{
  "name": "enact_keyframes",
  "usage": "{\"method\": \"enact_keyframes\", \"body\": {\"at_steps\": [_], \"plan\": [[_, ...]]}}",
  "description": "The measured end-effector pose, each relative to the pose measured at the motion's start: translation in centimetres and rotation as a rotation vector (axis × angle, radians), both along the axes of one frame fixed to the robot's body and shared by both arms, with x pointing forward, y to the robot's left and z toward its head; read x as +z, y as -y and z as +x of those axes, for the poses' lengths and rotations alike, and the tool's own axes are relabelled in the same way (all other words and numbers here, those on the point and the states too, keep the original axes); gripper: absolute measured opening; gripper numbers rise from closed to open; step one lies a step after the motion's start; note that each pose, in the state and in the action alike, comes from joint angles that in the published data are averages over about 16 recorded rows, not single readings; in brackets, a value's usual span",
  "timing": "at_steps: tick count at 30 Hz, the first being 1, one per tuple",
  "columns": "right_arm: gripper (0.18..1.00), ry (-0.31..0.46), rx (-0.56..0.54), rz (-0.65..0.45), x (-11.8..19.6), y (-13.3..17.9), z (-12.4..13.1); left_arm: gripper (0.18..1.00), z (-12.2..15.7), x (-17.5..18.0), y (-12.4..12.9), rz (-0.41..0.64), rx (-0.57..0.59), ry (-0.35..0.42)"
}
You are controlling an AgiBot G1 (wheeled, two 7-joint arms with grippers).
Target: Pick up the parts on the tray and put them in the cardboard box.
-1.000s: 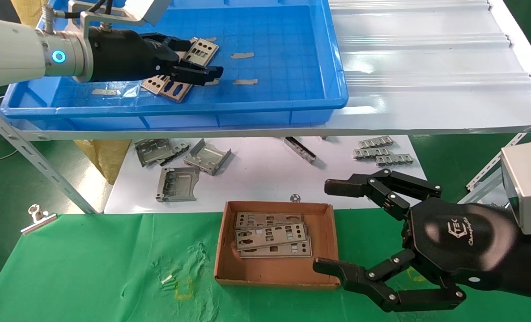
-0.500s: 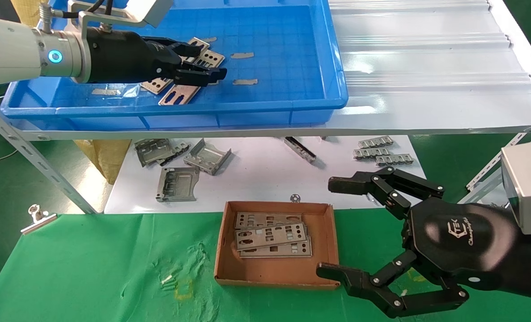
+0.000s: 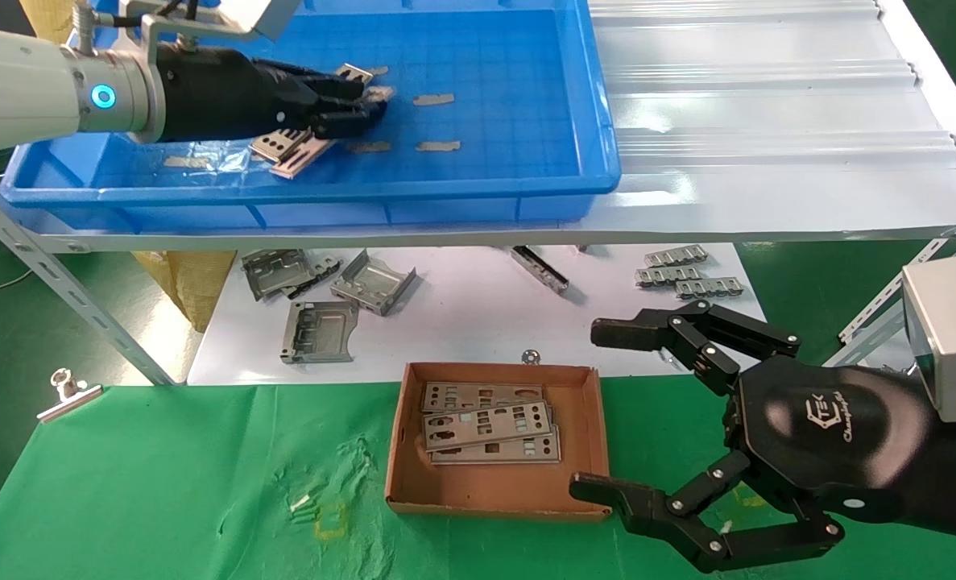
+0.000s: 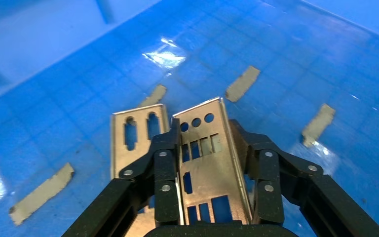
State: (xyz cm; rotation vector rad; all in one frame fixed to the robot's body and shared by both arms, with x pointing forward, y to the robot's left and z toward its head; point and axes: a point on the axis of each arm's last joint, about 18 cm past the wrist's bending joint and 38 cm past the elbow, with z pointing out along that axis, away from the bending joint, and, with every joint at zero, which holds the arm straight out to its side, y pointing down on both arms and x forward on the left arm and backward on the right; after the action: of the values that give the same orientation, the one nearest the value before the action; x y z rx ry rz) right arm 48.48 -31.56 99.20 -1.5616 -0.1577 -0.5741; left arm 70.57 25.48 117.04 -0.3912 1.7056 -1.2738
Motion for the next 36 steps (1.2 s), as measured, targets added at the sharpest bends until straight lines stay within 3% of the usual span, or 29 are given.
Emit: {"method": "enact_keyframes", "body": {"at_steps": [5, 17, 29, 36], "plan": [[1.0, 0.0, 0.0, 0.0, 0.0, 0.0, 0.0, 0.413, -0.1, 0.6, -0.1, -0.015, 0.004, 0.02], [1.0, 0.0, 0.0, 0.0, 0.0, 0.0, 0.0, 0.24, -1.2, 2.5, 0.0, -0.046, -0.041, 0.064], [1.0, 0.0, 0.0, 0.0, 0.0, 0.0, 0.0, 0.195, -2.8, 4.7, -0.4, -0.041, -0.075, 0.121], [1.0, 0.0, 0.0, 0.0, 0.0, 0.0, 0.0, 0.194, -5.3, 5.4, 0.0, 0.004, -0.187, 0.142]]}}
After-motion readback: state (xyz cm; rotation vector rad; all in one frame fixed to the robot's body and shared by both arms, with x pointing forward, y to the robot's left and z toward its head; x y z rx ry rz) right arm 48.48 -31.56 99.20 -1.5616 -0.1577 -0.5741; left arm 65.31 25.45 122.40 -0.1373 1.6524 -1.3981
